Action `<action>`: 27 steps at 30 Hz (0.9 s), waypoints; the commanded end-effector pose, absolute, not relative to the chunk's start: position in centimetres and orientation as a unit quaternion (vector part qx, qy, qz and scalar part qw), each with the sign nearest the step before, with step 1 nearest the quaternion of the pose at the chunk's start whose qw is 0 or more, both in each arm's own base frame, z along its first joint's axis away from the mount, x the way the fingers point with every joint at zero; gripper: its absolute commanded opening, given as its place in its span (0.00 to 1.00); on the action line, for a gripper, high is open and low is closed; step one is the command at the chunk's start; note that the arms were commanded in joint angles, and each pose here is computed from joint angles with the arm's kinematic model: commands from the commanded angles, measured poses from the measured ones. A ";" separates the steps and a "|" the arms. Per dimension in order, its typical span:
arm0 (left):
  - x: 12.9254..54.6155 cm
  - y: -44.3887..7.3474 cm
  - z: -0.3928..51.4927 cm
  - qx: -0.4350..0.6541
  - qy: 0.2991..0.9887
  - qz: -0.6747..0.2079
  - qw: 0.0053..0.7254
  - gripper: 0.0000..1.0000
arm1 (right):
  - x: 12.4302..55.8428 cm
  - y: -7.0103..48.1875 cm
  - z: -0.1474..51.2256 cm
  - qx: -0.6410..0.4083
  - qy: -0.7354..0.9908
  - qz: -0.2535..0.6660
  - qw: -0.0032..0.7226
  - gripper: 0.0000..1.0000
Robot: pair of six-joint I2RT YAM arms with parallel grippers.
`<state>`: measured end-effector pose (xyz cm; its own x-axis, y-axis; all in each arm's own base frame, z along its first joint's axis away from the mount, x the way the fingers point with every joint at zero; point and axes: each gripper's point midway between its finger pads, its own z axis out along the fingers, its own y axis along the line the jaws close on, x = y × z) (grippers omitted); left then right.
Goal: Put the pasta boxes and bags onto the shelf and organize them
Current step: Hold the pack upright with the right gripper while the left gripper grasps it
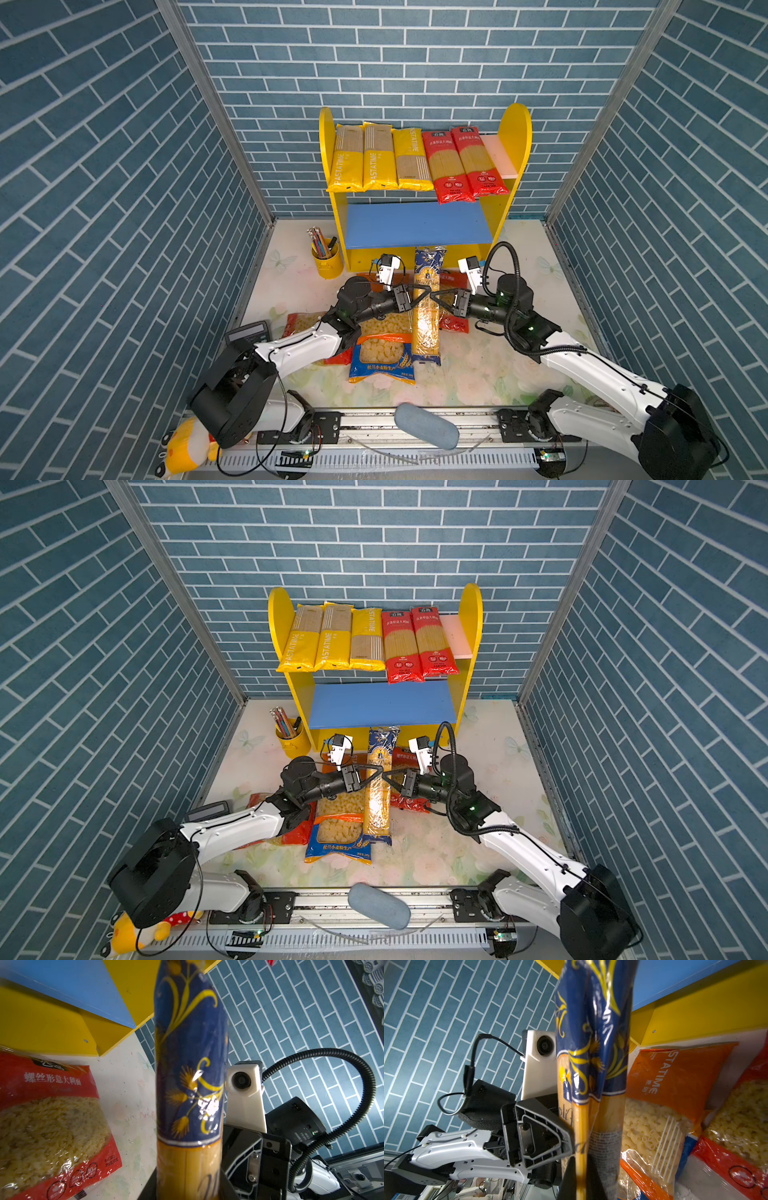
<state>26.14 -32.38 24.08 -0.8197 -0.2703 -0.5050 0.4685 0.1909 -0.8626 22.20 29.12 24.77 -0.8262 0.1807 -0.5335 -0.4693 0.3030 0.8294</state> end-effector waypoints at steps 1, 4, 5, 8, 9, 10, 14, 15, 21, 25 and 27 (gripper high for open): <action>25.4 -32.7 27.3 0.097 0.672 -0.668 0.305 0.18 | 22.2 29.8 27.6 -0.097 0.713 0.620 0.314 0.21; 25.9 -31.9 28.4 0.085 0.661 -0.675 0.317 0.12 | 21.7 29.9 26.8 -0.087 0.717 0.618 0.309 0.34; 26.1 -31.4 29.0 0.079 0.654 -0.677 0.327 0.10 | 21.5 29.9 26.5 -0.084 0.719 0.618 0.307 0.38; 27.0 -28.8 30.4 0.050 0.638 -0.672 0.373 0.04 | 20.7 29.9 25.2 -0.072 0.723 0.616 0.304 0.48; 27.2 -27.9 31.0 0.039 0.631 -0.669 0.391 0.02 | 20.5 29.9 24.7 -0.068 0.724 0.617 0.301 0.52; 27.1 -27.1 31.8 0.032 0.622 -0.669 0.406 0.00 | 20.3 29.9 24.5 -0.066 0.723 0.618 0.301 0.53; 26.0 -25.0 35.2 0.040 0.598 -0.649 0.469 0.00 | 19.6 29.9 23.9 -0.065 0.723 0.623 0.290 0.63; 25.7 -24.4 35.9 0.045 0.596 -0.636 0.488 0.00 | 19.4 30.2 23.9 -0.071 0.723 0.625 0.285 0.65; 25.2 -20.9 39.7 0.035 0.575 -0.565 0.590 0.00 | 18.8 31.8 24.6 -0.091 0.709 0.642 0.276 0.73; 25.3 -19.3 43.3 0.013 0.543 -0.550 0.635 0.00 | 18.3 32.8 26.1 -0.099 0.679 0.670 0.283 0.80; 25.5 -18.7 45.3 0.005 0.527 -0.545 0.652 0.00 | 18.5 32.5 27.1 -0.083 0.654 0.688 0.303 0.87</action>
<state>26.26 -21.28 37.33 -0.3613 -0.5967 -0.7165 0.6383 0.4020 -0.6565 18.47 32.64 23.03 -0.8490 0.2047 -0.4871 -0.4597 0.1680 0.8720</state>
